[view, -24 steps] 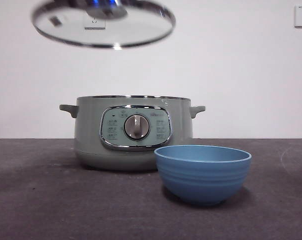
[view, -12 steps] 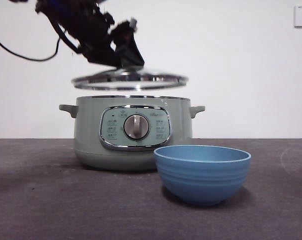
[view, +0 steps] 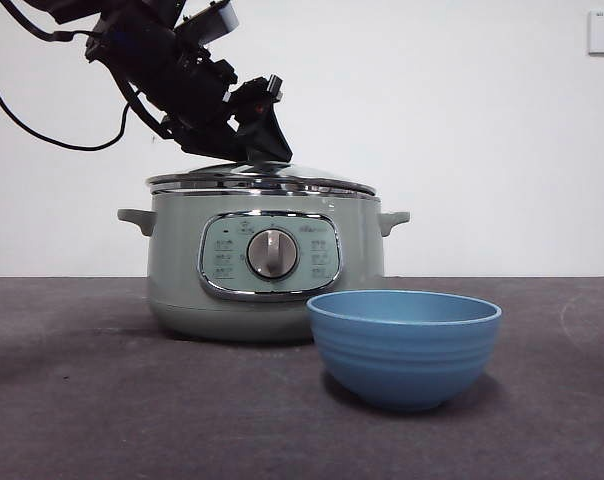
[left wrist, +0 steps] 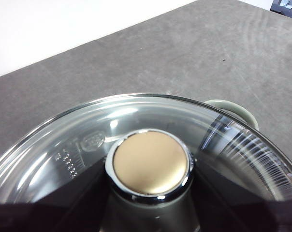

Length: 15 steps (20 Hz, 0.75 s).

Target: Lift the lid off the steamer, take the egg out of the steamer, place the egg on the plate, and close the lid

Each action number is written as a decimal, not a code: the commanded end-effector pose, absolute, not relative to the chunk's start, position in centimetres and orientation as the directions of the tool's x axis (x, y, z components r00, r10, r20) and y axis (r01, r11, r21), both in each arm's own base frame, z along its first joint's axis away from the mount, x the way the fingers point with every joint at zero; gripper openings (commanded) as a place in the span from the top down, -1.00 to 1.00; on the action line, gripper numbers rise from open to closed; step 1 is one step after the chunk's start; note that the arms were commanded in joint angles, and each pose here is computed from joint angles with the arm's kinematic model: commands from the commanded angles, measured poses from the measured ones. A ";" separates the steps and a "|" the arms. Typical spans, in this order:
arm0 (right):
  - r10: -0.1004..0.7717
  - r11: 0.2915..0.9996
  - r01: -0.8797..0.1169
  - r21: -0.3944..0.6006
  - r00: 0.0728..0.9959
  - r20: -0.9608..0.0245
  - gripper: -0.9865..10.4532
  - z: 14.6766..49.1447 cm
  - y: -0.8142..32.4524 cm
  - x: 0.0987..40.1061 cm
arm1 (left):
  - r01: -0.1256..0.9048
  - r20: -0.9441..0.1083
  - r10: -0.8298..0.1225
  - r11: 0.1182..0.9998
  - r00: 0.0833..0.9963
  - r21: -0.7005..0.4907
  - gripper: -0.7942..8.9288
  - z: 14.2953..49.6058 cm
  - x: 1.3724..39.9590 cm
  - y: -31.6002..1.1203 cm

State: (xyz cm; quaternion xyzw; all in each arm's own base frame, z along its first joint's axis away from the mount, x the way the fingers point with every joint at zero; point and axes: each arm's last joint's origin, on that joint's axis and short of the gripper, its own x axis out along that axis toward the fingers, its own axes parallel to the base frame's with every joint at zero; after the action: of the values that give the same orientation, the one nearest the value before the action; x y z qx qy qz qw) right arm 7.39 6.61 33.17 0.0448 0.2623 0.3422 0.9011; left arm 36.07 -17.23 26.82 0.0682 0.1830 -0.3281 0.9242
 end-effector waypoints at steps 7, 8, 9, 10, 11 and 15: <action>0.642 0.761 -0.590 0.269 0.627 -0.440 0.15 33.1 6.6 7.4 | 0.644 -0.348 -0.600 0.764 0.720 0.015 0.85 26.7 36.4 -18.0; 0.642 0.761 -0.590 0.270 0.627 -0.440 0.15 33.1 6.6 7.4 | 0.644 -0.348 -0.600 0.764 0.720 0.015 0.85 26.7 36.4 -18.0; 0.642 0.761 -0.590 0.269 0.627 -0.440 0.15 33.1 6.6 7.4 | 0.644 -0.346 -0.601 0.764 0.721 0.015 0.85 26.7 36.4 -18.1; 0.642 0.761 -0.590 0.270 0.627 -0.440 0.15 33.1 6.6 7.4 | 0.645 -0.341 -0.602 0.764 0.722 0.016 0.85 26.7 36.4 -18.1; 0.642 0.761 -0.590 0.269 0.627 -0.441 0.15 33.1 6.6 7.4 | 0.646 -0.330 -0.605 0.763 0.725 0.019 0.85 26.8 36.4 -18.2; 0.642 0.761 -0.590 0.269 0.627 -0.441 0.15 33.1 6.6 7.4 | 0.639 -0.333 -0.597 0.769 0.730 0.021 0.85 26.8 36.4 -18.2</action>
State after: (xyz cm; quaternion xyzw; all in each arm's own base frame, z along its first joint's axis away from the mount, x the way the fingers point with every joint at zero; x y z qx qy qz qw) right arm 7.39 6.61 33.17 0.0460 0.2630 0.3418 0.9011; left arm 36.35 -17.82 26.27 0.0686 0.1765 -0.3291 0.9251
